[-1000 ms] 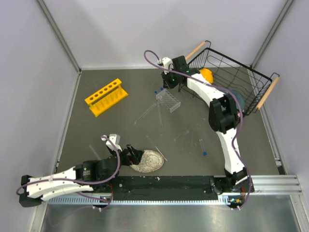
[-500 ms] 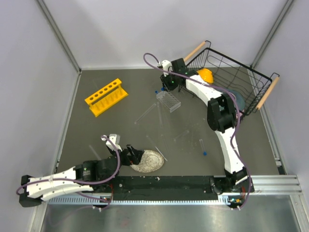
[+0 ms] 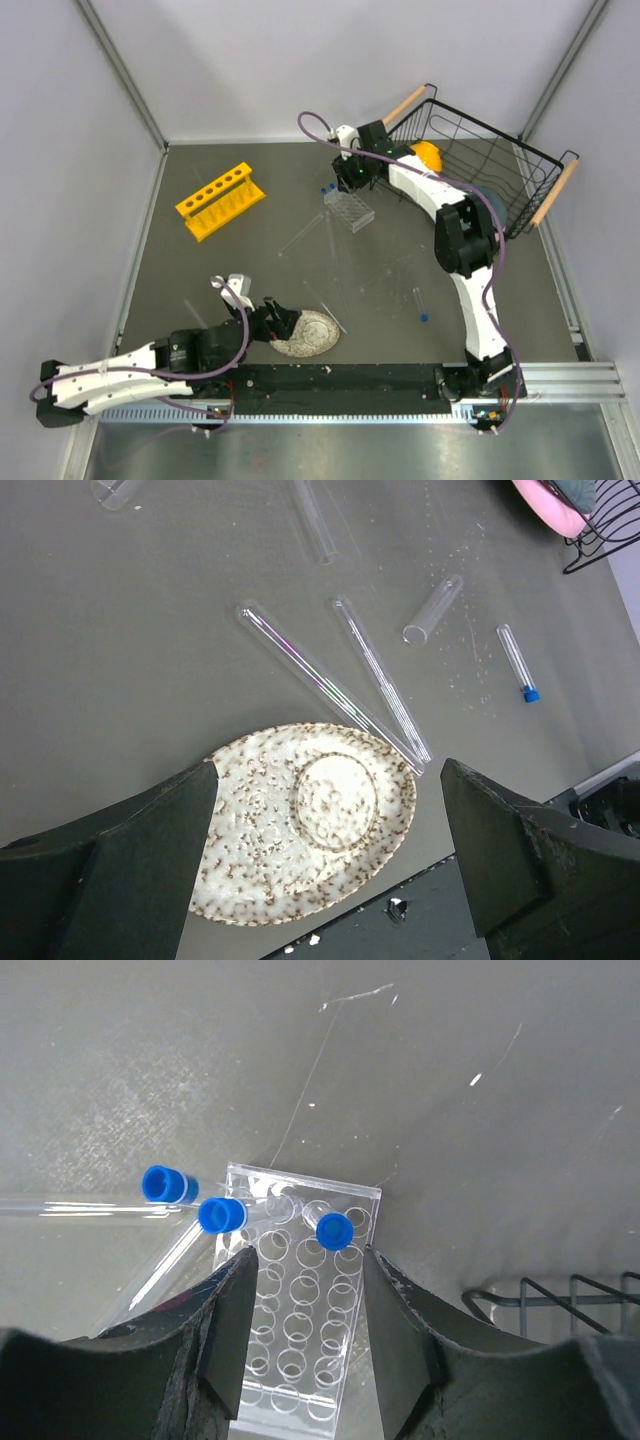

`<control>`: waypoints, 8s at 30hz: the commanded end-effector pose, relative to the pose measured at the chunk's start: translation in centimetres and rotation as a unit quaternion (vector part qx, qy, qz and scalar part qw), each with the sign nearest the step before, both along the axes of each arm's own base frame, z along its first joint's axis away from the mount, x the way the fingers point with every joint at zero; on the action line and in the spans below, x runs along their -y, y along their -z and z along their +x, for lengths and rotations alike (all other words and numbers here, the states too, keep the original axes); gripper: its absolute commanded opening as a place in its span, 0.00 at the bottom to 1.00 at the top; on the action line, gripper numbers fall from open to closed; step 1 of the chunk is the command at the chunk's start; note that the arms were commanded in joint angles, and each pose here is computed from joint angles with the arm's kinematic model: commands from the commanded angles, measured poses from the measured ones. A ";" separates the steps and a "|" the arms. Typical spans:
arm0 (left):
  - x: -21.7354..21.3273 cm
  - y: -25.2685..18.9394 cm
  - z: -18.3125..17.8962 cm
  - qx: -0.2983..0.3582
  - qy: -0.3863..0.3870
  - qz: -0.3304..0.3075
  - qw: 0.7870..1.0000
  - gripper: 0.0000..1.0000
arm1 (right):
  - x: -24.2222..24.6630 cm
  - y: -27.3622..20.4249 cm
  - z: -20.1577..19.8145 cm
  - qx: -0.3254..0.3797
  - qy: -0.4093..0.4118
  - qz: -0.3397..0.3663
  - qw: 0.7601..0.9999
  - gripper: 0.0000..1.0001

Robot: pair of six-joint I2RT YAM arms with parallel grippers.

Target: Organize the chemistry lab equipment

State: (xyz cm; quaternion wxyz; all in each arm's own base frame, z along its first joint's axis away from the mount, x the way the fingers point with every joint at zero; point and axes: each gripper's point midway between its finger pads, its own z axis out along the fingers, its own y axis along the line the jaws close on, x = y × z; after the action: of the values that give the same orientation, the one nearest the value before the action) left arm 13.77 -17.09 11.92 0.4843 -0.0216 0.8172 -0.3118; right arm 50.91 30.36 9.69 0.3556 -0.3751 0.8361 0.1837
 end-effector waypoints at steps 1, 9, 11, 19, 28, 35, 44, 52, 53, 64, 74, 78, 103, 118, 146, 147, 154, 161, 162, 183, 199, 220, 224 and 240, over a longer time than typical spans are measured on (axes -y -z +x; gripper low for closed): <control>1.1 -2.4 -0.2 0.003 0.016 -0.029 0.999 0.99 | -0.1 -8.4 -0.2 0.080 -0.010 0.030 0.996 0.47; 2.0 -2.4 -0.7 -0.023 0.025 -0.037 0.999 0.99 | 0.8 -12.4 -4.9 0.103 -0.060 0.041 0.992 0.50; 2.1 -2.4 -0.8 -0.031 0.020 -0.049 0.998 0.99 | 1.5 -13.5 -7.6 0.109 -0.087 0.047 0.989 0.52; 2.5 -2.9 -1.3 -0.038 0.034 -0.065 0.997 0.99 | 5.5 -12.0 -19.4 0.077 -0.167 0.048 0.982 0.59; 2.6 -4.5 -1.2 -0.028 0.042 -0.043 0.998 0.99 | 12.2 -5.8 -28.7 0.035 -0.181 -0.034 0.982 0.60; 3.2 -4.5 -0.8 -0.034 0.050 0.021 0.998 0.99 | 15.7 -1.5 -31.3 0.005 -0.156 -0.093 0.983 0.64; 5.3 -3.6 -0.1 -0.055 0.074 0.059 0.994 0.99 | 17.4 1.7 -33.2 -0.048 -0.148 -0.125 0.980 0.64; 7.0 -2.6 0.2 -0.070 0.094 0.036 0.992 0.99 | 18.2 4.2 -33.1 -0.097 -0.125 -0.156 0.975 0.64; 7.0 -2.5 0.2 -0.072 0.092 0.033 0.993 0.99 | 18.3 4.6 -33.0 -0.102 -0.121 -0.161 0.974 0.64; 7.3 -2.4 0.4 -0.072 0.091 0.003 0.993 0.99 | 18.6 7.1 -32.2 -0.137 -0.095 -0.184 0.969 0.58; 7.0 -2.1 0.3 -0.080 0.076 -0.058 0.992 0.99 | 18.7 8.4 -32.3 -0.170 -0.086 -0.196 0.962 0.31; 7.6 -2.7 0.4 -0.080 0.081 -0.102 0.988 0.99 | 18.6 8.3 -32.3 -0.169 -0.090 -0.194 0.962 0.16; 14.3 -6.9 -0.2 -0.136 0.268 -0.234 0.925 0.99 | 7.6 -3.6 -36.4 0.105 -0.448 -0.085 0.884 0.03; 16.6 -3.5 -2.6 -0.224 0.357 -0.194 0.886 0.60 | 4.1 -4.4 -37.1 0.137 -0.499 -0.117 0.847 0.04; 16.9 -1.8 -2.7 -0.235 0.390 -0.118 0.883 0.04 | 4.4 -3.8 -38.1 0.133 -0.506 -0.141 0.841 0.10; 16.8 -1.8 -2.8 -0.234 0.391 -0.118 0.882 0.02 | 4.5 -3.8 -38.2 0.130 -0.503 -0.141 0.843 0.11; 16.0 -2.8 -2.9 -0.190 0.388 -0.131 0.892 0.00 | 4.3 -5.8 -38.4 0.117 -0.499 -0.132 0.849 0.27; 14.5 -4.4 -2.5 -0.124 0.363 -0.146 0.912 0.00 | 4.4 -8.8 -38.8 0.093 -0.492 -0.089 0.861 0.53; 14.2 -5.3 -2.5 -0.106 0.361 -0.153 0.914 0.00 | 4.5 -9.1 -38.9 0.088 -0.491 -0.081 0.863 0.58; 9.5 -15.8 0.2 0.201 0.261 -0.178 0.927 0.00 | -1.7 -24.2 -35.8 -0.157 -0.240 0.310 0.906 0.66; 9.1 -17.5 0.5 0.218 0.244 -0.193 0.925 0.00 | -3.5 -20.5 -35.2 -0.269 -0.201 0.324 0.884 0.53; 8.9 -16.3 1.6 0.194 0.213 -0.198 0.937 0.00 | -4.0 -21.6 -36.6 -0.335 -0.246 0.358 0.836 0.03; 9.0 -15.8 1.9 0.181 0.206 -0.195 0.942 0.11 | -3.8 -21.8 -35.8 -0.323 -0.243 0.362 0.840 0.01; 0.4 -10.3 4.1 0.045 0.019 0.003 0.999 0.99 | 1.7 -13.7 -15.8 -0.018 -0.046 0.130 0.990 0.02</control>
State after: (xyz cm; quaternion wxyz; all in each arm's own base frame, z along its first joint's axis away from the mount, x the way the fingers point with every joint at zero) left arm 17.54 -21.10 24.88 0.5210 0.0347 0.7455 -0.4142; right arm 29.34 30.93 26.02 0.2991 -0.3123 0.7714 0.4669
